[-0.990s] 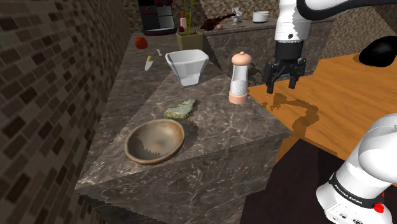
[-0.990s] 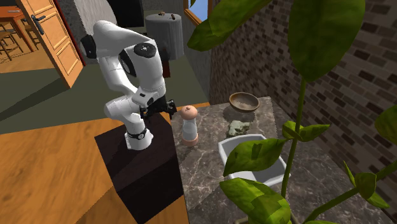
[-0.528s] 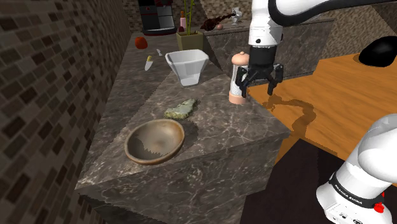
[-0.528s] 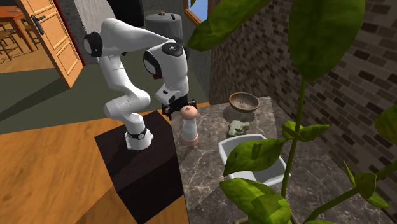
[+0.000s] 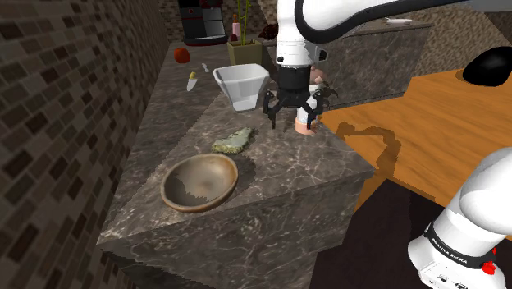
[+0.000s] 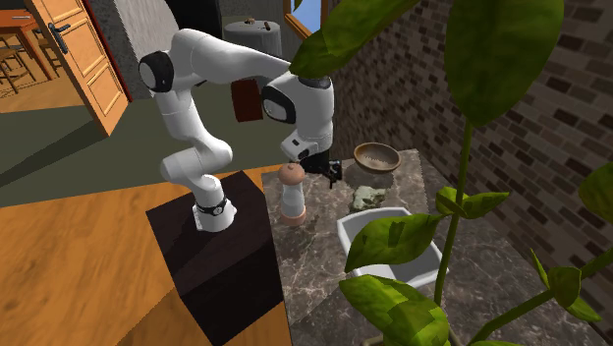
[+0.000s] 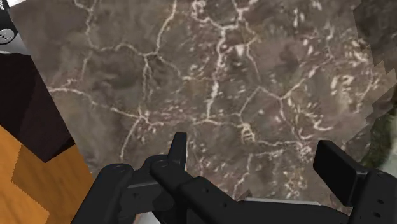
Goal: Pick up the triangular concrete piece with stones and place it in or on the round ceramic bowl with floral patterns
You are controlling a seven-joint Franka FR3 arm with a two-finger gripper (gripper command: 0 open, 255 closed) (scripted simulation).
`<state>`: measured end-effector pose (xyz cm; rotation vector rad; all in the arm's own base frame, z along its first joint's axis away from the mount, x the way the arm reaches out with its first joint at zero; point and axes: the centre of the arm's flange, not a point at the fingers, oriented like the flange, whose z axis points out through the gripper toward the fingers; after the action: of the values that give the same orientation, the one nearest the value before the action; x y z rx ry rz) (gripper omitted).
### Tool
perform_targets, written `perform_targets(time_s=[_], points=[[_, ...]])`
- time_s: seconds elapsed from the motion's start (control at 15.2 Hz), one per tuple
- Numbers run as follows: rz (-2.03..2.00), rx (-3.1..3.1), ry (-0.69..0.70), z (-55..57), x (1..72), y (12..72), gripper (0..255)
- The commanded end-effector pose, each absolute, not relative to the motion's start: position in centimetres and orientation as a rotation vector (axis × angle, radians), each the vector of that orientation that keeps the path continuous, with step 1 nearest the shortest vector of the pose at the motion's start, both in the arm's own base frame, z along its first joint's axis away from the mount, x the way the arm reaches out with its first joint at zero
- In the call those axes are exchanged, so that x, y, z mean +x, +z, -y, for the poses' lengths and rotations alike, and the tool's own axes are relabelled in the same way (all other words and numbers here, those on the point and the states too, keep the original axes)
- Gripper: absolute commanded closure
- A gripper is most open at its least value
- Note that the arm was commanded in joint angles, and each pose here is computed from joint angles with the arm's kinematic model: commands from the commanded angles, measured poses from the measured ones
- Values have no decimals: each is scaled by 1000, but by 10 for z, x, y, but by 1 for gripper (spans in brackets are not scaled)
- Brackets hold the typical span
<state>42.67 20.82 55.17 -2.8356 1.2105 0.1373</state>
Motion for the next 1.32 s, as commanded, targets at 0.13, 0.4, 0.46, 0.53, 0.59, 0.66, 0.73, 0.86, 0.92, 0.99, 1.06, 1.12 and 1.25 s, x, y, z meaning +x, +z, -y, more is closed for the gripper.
perform_targets(time_s=[0.13, 0.4, 0.46, 0.53, 0.59, 0.66, 0.73, 0.86, 0.92, 0.99, 1.06, 1.12, 1.25], points=[[-1376, -2752, 127, -242, 463, 550, 0], [-1529, -2664, 114, -271, 504, 548, 0], [-1567, -2641, 111, -278, 515, 547, 0], [-1604, -2618, 108, -284, 526, 547, 0], [-1641, -2593, 105, -290, 537, 546, 0], [-1647, -2589, 104, -291, 539, 546, 0], [-1647, -2589, 104, -292, 539, 541, 0], [-1647, -2589, 104, -293, 538, 531, 0], [-1647, -2589, 104, -293, 538, 525, 0], [-1647, -2589, 104, -294, 538, 520, 0], [-1647, -2589, 104, -294, 538, 515, 0], [-1647, -2589, 104, -295, 538, 506, 0], [-1647, -2589, 104, -295, 538, 506, 0]])
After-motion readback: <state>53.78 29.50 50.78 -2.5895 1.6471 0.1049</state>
